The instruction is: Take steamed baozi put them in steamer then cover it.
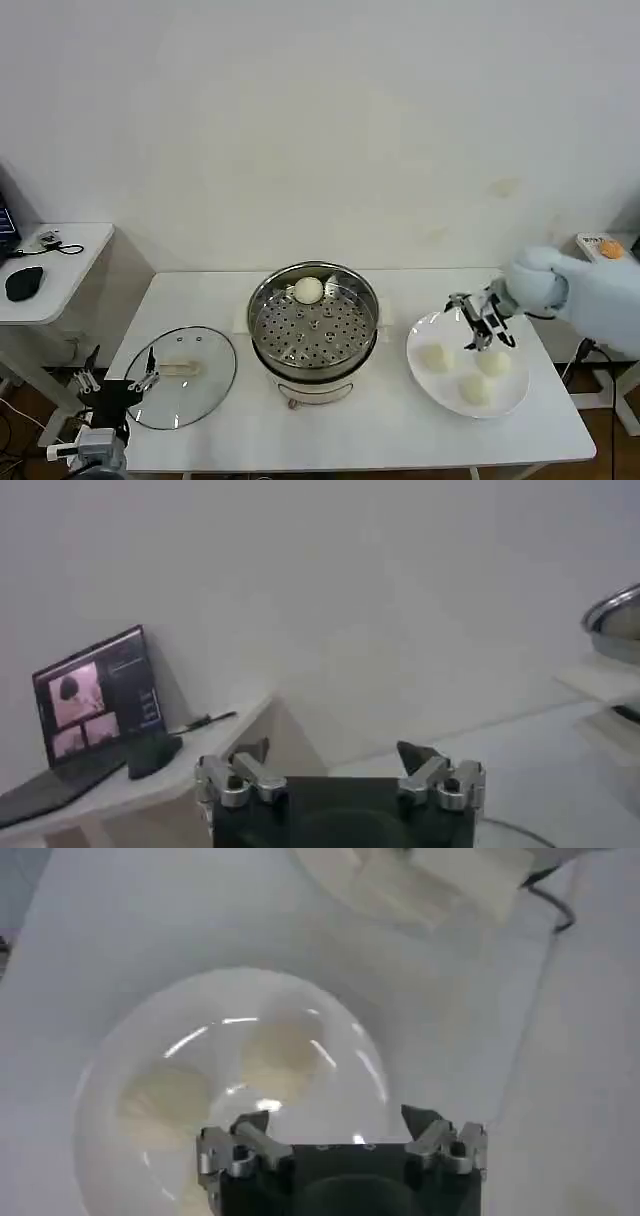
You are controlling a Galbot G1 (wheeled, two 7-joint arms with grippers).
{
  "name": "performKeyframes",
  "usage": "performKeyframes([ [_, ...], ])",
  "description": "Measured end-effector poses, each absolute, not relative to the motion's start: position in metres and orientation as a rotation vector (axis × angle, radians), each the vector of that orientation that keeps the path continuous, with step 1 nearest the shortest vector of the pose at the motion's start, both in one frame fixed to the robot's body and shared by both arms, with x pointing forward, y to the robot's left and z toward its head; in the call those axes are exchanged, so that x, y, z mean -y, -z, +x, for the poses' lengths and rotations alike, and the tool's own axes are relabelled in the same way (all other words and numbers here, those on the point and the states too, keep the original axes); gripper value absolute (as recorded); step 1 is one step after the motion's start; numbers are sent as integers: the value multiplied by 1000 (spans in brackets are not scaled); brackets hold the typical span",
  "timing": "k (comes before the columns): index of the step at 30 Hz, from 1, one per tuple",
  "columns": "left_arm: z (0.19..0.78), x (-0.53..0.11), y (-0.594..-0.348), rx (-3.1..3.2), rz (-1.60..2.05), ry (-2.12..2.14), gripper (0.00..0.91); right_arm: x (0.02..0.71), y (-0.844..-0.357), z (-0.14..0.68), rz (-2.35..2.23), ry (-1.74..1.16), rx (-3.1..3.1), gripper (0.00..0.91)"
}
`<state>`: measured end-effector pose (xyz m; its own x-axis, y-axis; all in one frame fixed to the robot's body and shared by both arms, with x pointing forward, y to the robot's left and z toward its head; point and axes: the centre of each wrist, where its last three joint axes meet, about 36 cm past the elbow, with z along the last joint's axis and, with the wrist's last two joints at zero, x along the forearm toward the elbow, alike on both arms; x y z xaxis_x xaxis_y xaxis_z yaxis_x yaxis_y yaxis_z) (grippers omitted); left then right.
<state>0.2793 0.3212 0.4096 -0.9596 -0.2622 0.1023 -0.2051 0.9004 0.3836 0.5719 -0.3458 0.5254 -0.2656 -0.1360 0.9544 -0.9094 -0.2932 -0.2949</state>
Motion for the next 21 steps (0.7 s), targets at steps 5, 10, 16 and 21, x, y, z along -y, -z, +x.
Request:
performKeyframes([
  [5, 279, -322, -409, 2912, 362, 566, 907, 344, -504, 573, 1355, -1577, 1339, 907],
  [10, 279, -321, -407, 2907, 358, 567, 907, 341, -488, 576, 1346, -1545, 1352, 907],
  [16, 280, -322, -406, 2903, 358, 570, 907, 336, -472, 579, 1339, -1513, 1358, 907],
  [21, 281, -322, -405, 2902, 358, 566, 907, 331, -461, 581, 1335, -1503, 1357, 907],
])
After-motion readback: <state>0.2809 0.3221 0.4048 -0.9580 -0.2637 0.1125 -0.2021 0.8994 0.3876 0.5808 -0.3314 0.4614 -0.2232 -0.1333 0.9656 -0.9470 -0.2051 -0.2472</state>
